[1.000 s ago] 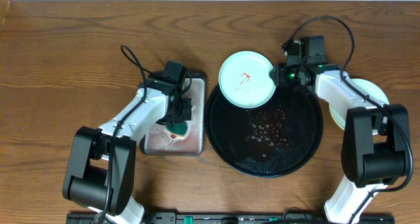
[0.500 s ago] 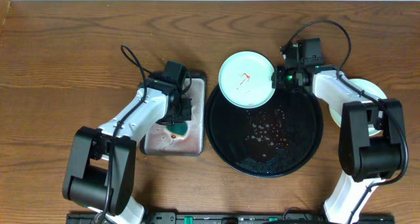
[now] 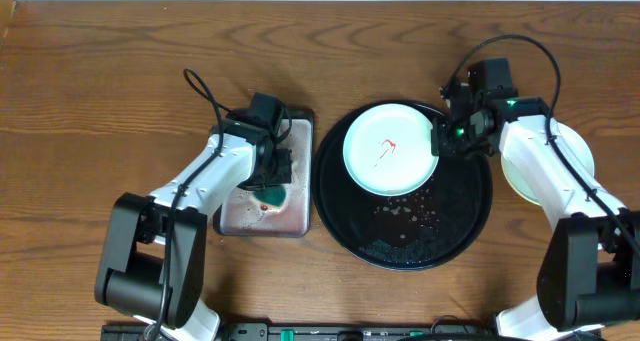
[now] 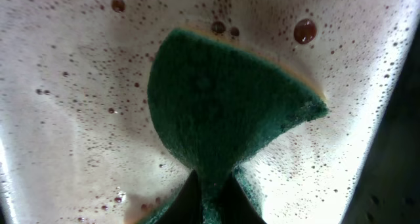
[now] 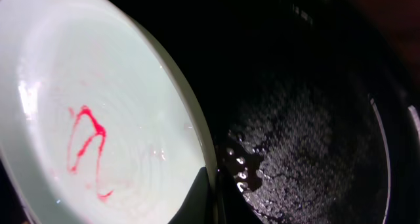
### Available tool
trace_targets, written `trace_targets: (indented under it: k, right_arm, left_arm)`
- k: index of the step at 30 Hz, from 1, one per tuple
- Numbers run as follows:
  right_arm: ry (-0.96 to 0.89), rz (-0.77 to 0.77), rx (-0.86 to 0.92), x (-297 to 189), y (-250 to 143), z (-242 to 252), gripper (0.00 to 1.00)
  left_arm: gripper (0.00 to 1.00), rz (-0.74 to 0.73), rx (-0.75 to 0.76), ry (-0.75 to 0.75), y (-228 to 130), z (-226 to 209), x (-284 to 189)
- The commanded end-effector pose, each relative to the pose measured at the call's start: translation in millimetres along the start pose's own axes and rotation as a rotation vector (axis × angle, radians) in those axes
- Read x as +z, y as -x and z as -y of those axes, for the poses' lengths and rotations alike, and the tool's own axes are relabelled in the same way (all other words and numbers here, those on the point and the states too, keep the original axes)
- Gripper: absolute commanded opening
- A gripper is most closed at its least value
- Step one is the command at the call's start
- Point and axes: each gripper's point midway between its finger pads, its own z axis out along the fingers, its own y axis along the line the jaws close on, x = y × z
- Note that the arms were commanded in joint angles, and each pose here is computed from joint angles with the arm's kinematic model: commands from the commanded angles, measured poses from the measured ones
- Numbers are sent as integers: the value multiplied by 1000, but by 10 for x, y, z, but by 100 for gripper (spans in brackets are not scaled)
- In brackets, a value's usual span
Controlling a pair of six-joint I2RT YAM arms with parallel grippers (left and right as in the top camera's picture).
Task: Clean dirty plates on tray and stack at the side
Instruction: 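Reach the right gripper to the last green plate and grasp its rim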
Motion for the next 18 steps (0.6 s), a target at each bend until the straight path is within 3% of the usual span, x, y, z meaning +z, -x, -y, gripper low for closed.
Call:
trace_targets:
  k: [1, 3, 8, 18]
  right_arm:
    - [-5, -49, -33, 145, -146, -18, 1]
    - [-9, -59, -30, 206, -209, 14, 1]
    - [-68, -63, -30, 225, -241, 126, 1]
    - [-81, -101, -32, 299, -400, 182, 1]
  left_arm:
    - [7, 82, -32, -15, 124, -80, -252]
    - [7, 189, -56, -51, 254, -118, -587]
    - [7, 278, -69, -202, 354, 9, -943]
    - [7, 302, -60, -448, 418, 85, -1212]
